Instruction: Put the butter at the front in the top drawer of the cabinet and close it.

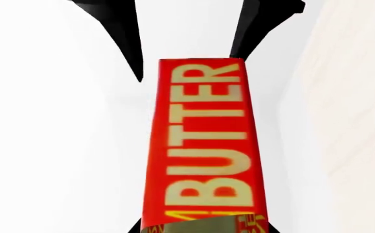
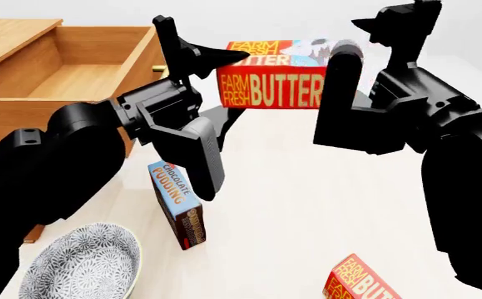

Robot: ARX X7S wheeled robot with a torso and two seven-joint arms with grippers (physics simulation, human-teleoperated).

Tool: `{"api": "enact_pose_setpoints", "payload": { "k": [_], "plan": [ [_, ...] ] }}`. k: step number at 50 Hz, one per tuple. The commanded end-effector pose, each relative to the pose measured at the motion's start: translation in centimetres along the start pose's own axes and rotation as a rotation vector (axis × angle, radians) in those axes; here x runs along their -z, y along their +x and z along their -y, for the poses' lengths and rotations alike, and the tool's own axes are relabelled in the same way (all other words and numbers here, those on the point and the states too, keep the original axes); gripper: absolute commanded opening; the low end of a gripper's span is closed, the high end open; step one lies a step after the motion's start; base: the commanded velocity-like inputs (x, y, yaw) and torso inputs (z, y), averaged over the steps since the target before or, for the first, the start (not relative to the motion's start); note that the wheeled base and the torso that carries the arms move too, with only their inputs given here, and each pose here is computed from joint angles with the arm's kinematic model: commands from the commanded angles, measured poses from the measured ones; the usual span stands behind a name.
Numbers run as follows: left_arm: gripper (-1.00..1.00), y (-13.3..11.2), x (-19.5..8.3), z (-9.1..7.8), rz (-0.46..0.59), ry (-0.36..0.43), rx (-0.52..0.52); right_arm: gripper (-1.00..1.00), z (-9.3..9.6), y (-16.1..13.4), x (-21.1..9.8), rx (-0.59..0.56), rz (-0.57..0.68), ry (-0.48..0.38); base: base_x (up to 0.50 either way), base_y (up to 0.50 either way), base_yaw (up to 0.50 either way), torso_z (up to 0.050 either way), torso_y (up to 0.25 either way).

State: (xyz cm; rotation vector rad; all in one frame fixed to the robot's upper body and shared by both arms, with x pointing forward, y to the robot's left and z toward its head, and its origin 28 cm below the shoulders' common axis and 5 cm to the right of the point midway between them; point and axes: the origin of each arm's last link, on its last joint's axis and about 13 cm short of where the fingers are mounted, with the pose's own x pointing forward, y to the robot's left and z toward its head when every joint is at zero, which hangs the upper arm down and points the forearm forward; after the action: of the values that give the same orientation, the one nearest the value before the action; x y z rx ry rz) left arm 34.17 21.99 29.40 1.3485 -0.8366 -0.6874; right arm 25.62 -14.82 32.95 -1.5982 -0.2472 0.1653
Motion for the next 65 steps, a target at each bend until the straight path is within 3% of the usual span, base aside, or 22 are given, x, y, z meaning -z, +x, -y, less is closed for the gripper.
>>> {"api": "enact_pose_setpoints", "payload": {
  "k": [1, 15, 21, 27, 33, 37, 39, 42, 46, 59, 65],
  "plan": [
    [-1.00, -0.7, 0.1, -0.8, -0.063, -0.087, -0.054, 1.00, -0.3, -1.0, 0.8, 0.057, -0.079, 0.020, 0.00, 0.00, 0.00, 0.000, 0.000],
    [-1.00, -1.3, -0.5, -1.2, -0.157, -0.232, -0.103, 1.00, -2.7, -1.2, 1.2, 0.043, -0.142, 0.260, 0.00, 0.00, 0.00, 0.001, 0.001],
    [-1.00, -1.3, -1.5, -1.8, -0.171, -0.400, -0.133, 1.00, -3.6, -1.2, 1.5, 0.049, -0.166, 0.383, 0.00, 0.00, 0.00, 0.000, 0.002],
    [-1.00, -1.5, -2.8, -2.9, -0.184, -0.642, -0.159, 1.00, -4.2, -1.0, 1.5, 0.060, -0.172, 0.516, 0.00, 0.00, 0.00, 0.002, 0.002],
    [-1.00, -1.6, -3.9, -4.2, -0.261, -0.895, -0.182, 1.00, -4.5, -0.5, 1.5, 0.077, -0.179, 0.665, 0.00, 0.00, 0.00, 0.000, 0.000],
    [-1.00, -1.5, -4.3, -4.7, -0.293, -0.970, -0.209, 1.00, -4.7, -0.4, 1.3, 0.066, -0.165, 0.754, 0.00, 0.00, 0.00, 0.000, 0.003],
    [-1.00, -1.3, -4.3, -5.2, -0.328, -1.017, -0.245, 1.00, -4.5, -0.2, 1.0, 0.055, -0.168, 0.898, 0.00, 0.00, 0.00, 0.000, 0.000],
    [-1.00, -1.2, -4.3, -5.7, -0.360, -1.065, -0.284, 1.00, -4.1, -0.1, 0.7, 0.070, -0.160, 1.077, 0.00, 0.00, 0.00, 0.000, 0.000],
    [-1.00, -1.1, -4.1, -6.3, -0.387, -1.098, -0.315, 1.00, -3.7, 0.1, 0.4, 0.095, -0.153, 1.192, 0.00, 0.00, 0.00, 0.003, 0.002],
    [-1.00, -0.9, -3.9, -7.1, -0.559, -1.151, -0.308, 1.00, -2.9, 0.3, 0.0, 0.137, -0.118, 1.459, 0.00, 0.00, 0.00, 0.000, 0.001],
    [-1.00, -0.9, -4.0, -6.8, -0.577, -1.211, -0.319, 1.00, -3.4, 0.5, -0.2, 0.136, -0.115, 1.509, 0.00, 0.00, 0.00, 0.000, 0.002]
  ]
}}
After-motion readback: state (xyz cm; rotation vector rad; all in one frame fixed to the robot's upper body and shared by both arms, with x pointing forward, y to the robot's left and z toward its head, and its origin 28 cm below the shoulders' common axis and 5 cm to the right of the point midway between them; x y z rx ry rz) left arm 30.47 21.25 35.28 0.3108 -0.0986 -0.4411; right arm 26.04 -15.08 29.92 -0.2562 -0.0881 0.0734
